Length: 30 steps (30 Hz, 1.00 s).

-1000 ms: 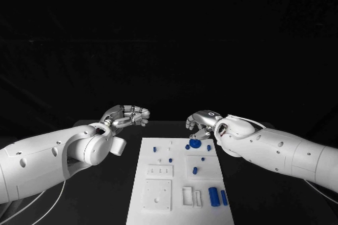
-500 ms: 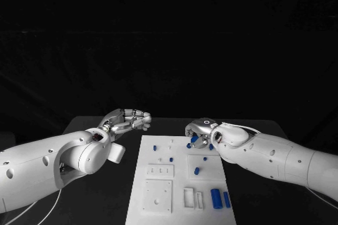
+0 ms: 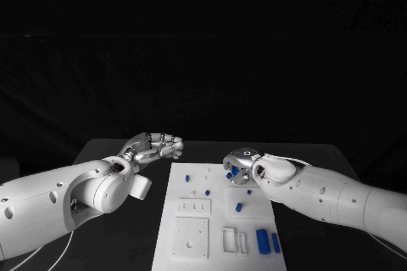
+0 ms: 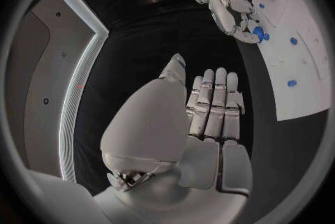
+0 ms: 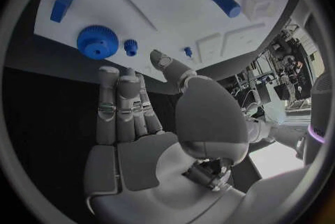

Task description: Assemble the parts on the task board

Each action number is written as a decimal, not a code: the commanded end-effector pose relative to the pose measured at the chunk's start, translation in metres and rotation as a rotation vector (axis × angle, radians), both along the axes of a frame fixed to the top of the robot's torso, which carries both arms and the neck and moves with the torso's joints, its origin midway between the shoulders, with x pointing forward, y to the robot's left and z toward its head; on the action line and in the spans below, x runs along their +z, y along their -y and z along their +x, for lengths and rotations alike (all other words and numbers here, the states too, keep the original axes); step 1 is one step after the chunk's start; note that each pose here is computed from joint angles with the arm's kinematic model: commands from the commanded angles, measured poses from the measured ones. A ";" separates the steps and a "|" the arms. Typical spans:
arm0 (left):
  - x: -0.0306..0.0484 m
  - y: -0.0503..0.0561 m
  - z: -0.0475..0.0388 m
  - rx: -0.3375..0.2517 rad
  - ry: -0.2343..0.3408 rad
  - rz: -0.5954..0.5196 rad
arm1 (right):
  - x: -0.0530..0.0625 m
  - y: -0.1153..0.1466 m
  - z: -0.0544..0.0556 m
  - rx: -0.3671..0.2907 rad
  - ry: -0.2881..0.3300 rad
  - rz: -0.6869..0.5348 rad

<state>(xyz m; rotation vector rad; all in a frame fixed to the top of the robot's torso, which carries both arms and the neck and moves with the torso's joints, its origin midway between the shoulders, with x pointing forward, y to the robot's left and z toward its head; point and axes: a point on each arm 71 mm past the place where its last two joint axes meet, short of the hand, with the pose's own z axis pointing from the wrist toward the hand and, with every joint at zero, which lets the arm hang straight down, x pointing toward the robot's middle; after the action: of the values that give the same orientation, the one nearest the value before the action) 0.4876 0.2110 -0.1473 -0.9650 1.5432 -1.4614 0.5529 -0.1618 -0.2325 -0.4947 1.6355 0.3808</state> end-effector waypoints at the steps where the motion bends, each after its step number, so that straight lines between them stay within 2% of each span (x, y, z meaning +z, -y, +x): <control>1: 0.0025 0.002 -0.0011 -0.019 0.014 -0.010 | -0.001 0.000 0.000 0.000 0.027 -0.029; 30: 0.0011 0.006 0.0015 -0.027 0.005 -0.012 | -0.006 0.002 0.003 -0.031 0.036 -0.052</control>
<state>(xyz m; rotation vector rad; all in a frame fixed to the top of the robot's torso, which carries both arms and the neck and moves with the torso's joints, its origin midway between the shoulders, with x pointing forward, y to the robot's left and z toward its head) 0.4896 0.2081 -0.1481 -0.9635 1.5483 -1.4667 0.5563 -0.1644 -0.2379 -0.4999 1.6238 0.3195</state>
